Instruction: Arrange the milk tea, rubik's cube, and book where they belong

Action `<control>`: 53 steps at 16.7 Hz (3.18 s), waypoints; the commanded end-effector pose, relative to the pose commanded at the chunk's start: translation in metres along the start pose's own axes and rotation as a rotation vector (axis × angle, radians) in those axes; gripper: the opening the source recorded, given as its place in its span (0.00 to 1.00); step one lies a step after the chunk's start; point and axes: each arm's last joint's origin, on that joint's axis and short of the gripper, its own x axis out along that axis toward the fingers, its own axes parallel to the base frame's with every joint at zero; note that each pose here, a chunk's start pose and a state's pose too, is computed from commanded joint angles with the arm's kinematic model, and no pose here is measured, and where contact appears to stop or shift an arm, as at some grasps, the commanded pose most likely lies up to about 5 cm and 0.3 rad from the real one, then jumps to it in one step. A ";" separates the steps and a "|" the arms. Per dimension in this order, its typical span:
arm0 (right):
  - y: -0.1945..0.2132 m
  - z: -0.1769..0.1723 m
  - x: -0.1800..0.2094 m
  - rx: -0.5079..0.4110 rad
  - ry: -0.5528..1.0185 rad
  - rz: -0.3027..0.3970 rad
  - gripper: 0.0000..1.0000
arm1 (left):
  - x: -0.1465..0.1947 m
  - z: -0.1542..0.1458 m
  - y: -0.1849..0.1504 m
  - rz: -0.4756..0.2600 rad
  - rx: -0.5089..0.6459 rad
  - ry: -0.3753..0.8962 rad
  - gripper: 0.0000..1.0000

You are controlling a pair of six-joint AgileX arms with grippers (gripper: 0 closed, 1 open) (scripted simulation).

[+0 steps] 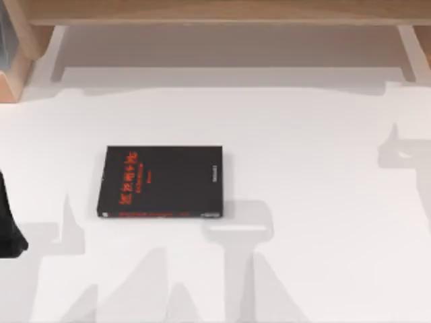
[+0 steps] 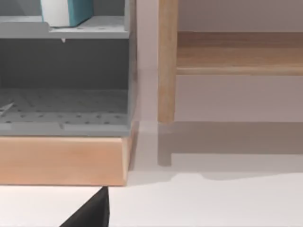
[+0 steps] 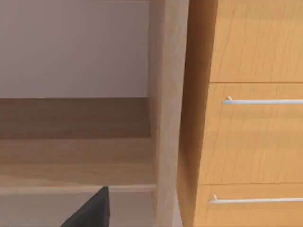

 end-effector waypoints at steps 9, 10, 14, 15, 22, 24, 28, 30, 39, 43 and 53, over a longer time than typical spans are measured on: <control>-0.002 -0.162 -0.046 0.016 -0.079 0.045 1.00 | 0.000 0.000 0.000 0.000 0.000 0.000 1.00; -0.001 -0.171 -0.046 0.017 -0.084 0.053 1.00 | 0.000 0.000 0.000 0.000 0.000 0.000 1.00; 0.000 -0.184 -0.045 0.019 -0.090 0.073 1.00 | 0.000 0.000 0.000 0.000 0.000 0.000 1.00; 0.000 -0.184 -0.045 0.019 -0.090 0.073 1.00 | 0.000 0.000 0.000 0.000 0.000 0.000 1.00; 0.000 -0.184 -0.045 0.019 -0.090 0.073 1.00 | 0.001 0.018 0.001 -0.001 -0.001 -0.027 1.00; 0.000 -0.184 -0.045 0.019 -0.090 0.073 1.00 | 0.004 0.044 0.003 -0.003 -0.002 -0.058 1.00; 0.000 -0.184 -0.045 0.019 -0.090 0.073 1.00 | 0.033 0.104 0.011 -0.007 -0.003 -0.084 1.00; 0.000 -0.184 -0.045 0.019 -0.090 0.073 1.00 | 0.064 0.130 0.020 -0.009 -0.005 -0.068 1.00; 0.000 -0.184 -0.045 0.019 -0.090 0.073 1.00 | 0.266 0.121 0.098 -0.017 -0.038 0.050 1.00; 0.000 -0.184 -0.045 0.019 -0.090 0.073 1.00 | 0.316 0.093 0.133 -0.016 -0.038 0.035 1.00; 0.000 -0.184 -0.045 0.019 -0.090 0.073 1.00 | 0.335 0.087 0.147 -0.018 -0.027 0.004 1.00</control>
